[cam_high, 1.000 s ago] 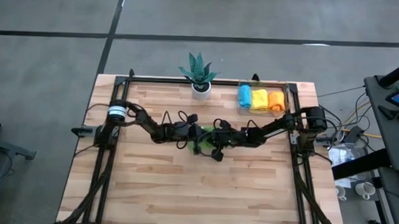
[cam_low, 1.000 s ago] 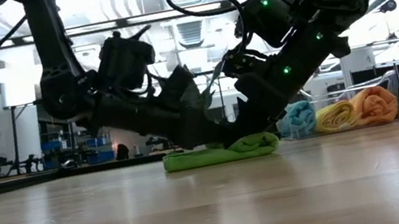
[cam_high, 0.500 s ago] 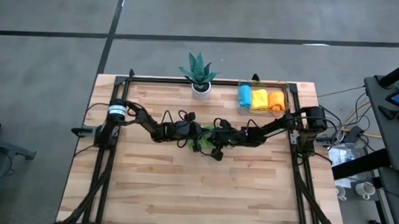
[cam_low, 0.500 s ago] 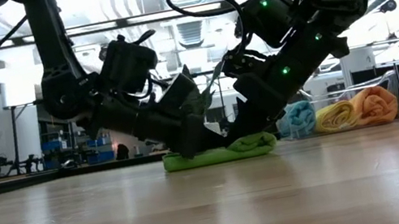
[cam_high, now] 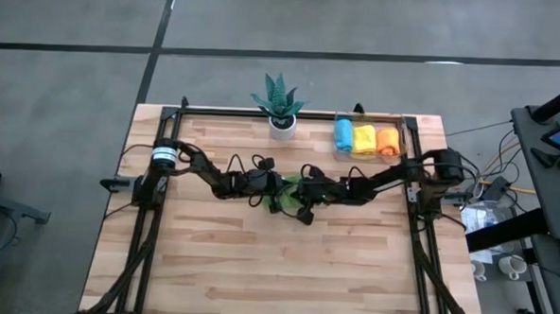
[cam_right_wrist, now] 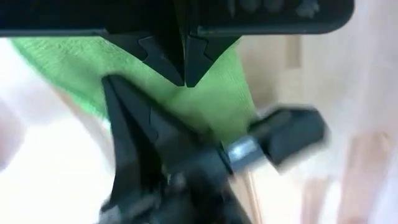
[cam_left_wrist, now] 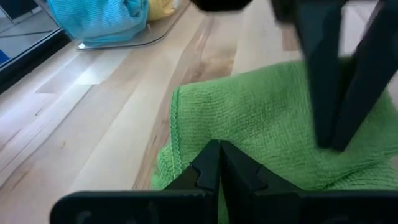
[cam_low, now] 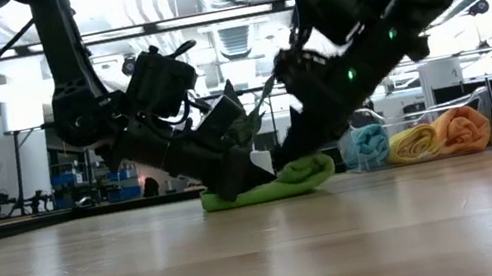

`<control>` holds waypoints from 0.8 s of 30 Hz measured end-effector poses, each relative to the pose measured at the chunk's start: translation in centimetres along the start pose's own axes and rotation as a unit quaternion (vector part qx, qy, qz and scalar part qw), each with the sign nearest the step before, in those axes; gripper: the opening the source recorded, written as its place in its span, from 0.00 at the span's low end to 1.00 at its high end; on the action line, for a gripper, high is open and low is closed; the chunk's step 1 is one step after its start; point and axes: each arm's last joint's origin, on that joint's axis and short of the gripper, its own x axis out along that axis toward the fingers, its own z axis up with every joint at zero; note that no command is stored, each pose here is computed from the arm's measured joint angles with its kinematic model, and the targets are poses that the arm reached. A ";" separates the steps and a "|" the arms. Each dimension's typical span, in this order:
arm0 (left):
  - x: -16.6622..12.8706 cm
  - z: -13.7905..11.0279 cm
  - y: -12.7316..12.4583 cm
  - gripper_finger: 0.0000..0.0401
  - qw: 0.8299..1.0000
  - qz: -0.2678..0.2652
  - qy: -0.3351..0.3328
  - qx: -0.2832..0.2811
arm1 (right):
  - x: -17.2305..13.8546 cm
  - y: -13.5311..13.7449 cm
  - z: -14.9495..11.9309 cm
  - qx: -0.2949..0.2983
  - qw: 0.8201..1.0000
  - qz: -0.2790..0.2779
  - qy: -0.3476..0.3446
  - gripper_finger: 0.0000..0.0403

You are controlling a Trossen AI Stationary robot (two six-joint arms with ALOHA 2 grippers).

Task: Roll microfiber towels into tight, uniform cylinder then place into a basket
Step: Roll the green microfiber cloth

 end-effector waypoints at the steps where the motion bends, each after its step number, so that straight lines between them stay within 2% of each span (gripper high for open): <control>1: 0.0 0.0 0.0 0.00 1.000 0.000 0.001 0.000 | -0.3 0.0 0.4 0.005 1.000 0.001 -0.008 0.02; 6: 0.0 -0.1 0.0 0.00 1.000 -0.001 0.002 0.000 | -3.1 -0.3 2.3 0.018 0.999 -0.033 -0.024 0.06; 12: 0.0 -0.2 0.0 0.00 1.000 -0.001 0.004 0.001 | -7.4 -1.2 3.0 0.072 0.992 -0.106 0.001 0.23; 19: 0.0 -0.2 0.0 0.00 1.000 -0.003 0.005 0.001 | -9.2 -2.0 0.2 0.167 0.978 -0.121 0.017 0.46; 24: 0.0 -0.2 0.0 0.00 1.000 -0.003 0.005 0.001 | -9.2 -2.6 -2.8 0.237 0.961 -0.138 0.043 0.54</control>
